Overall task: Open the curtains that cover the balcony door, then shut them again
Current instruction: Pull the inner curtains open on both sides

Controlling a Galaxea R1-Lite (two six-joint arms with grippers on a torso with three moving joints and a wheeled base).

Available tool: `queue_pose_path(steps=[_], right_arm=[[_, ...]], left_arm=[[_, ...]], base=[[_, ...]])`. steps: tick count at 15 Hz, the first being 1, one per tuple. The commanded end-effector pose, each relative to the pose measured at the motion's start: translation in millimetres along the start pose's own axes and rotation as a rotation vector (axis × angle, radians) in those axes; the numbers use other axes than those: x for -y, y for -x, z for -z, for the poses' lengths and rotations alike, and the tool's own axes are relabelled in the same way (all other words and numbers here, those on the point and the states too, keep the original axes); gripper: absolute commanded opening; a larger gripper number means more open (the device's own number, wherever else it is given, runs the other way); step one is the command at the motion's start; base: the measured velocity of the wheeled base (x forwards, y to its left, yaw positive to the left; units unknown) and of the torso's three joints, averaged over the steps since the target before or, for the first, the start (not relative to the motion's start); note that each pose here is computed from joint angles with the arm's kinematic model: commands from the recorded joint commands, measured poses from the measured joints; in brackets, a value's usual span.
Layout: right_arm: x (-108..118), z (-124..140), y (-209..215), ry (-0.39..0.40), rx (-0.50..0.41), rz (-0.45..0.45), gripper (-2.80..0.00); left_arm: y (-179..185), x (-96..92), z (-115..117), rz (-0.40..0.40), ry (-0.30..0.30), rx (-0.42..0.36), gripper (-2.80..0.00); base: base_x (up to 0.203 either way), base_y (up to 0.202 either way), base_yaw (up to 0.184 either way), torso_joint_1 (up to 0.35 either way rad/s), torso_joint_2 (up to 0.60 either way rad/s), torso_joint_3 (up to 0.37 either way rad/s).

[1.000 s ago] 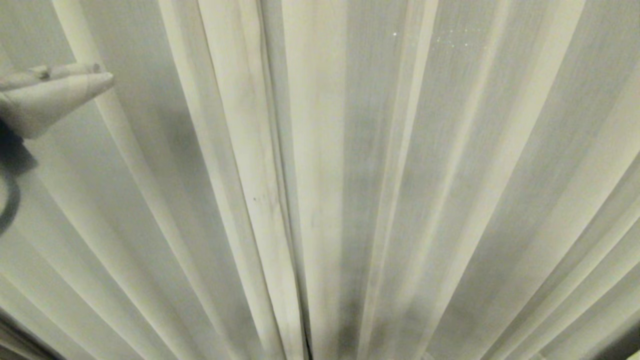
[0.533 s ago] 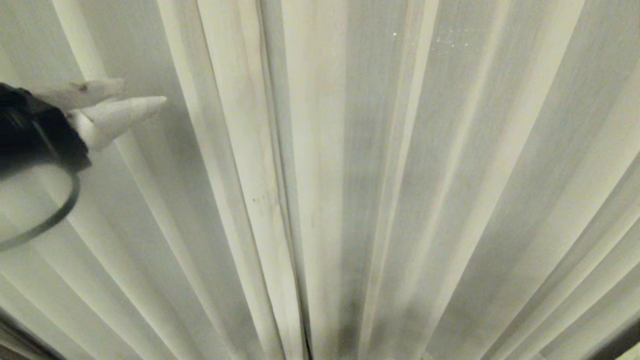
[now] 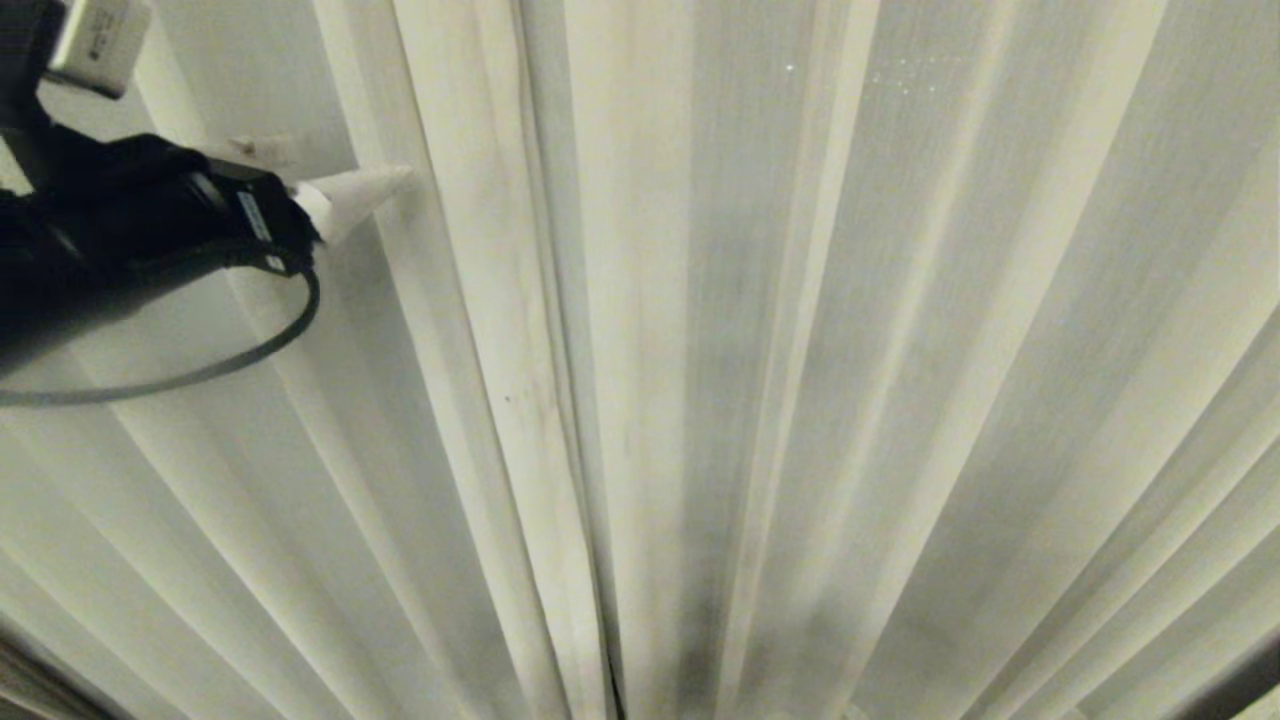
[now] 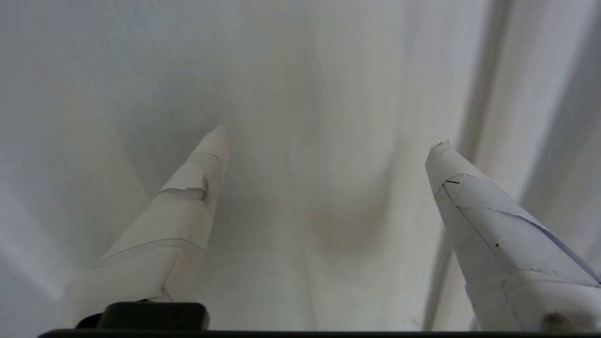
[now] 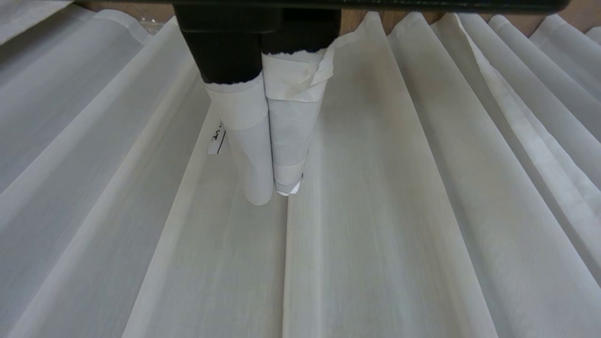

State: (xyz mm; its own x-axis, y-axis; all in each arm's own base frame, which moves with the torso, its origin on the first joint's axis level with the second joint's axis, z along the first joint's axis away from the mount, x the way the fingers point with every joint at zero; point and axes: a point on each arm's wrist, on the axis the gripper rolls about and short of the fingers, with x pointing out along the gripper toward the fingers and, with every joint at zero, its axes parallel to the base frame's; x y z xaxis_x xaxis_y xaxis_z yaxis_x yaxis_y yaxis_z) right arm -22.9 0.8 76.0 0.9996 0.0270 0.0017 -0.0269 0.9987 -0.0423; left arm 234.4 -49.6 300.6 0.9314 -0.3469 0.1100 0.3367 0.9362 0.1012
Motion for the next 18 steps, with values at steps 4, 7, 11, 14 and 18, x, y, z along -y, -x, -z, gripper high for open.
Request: queue_pose_path(steps=[4,7,11,14,18], right_arm=[[0.0,0.0,-0.1,0.001,-0.002,-0.001,-2.8],[0.0,0.0,-0.1,0.001,-0.002,-0.001,-2.8],[0.0,0.0,-0.1,0.001,-0.002,-0.001,-2.8],[0.0,0.0,-0.1,0.001,-0.002,-0.001,-2.8],[0.0,0.0,-0.1,0.001,-0.002,-0.001,-2.8]], left_arm=[[-37.7,-4.4,9.1,0.003,0.0,-0.025,0.0],[-49.6,-6.2,5.5,-0.006,-0.006,-0.01,0.0],[-64.4,-8.6,6.6,-0.049,-0.027,-0.01,0.0],[-69.0,-9.4,6.4,-0.056,-0.048,-0.008,0.0],[-75.8,-12.0,6.7,-0.108,-0.059,0.027,0.0]], base=[[0.0,0.0,0.0,0.0,0.0,0.0],[0.0,0.0,0.0,0.0,0.0,0.0],[0.0,0.0,0.0,0.0,0.0,0.0],[0.0,0.0,0.0,0.0,0.0,0.0],[0.0,0.0,0.0,0.0,0.0,0.0]])
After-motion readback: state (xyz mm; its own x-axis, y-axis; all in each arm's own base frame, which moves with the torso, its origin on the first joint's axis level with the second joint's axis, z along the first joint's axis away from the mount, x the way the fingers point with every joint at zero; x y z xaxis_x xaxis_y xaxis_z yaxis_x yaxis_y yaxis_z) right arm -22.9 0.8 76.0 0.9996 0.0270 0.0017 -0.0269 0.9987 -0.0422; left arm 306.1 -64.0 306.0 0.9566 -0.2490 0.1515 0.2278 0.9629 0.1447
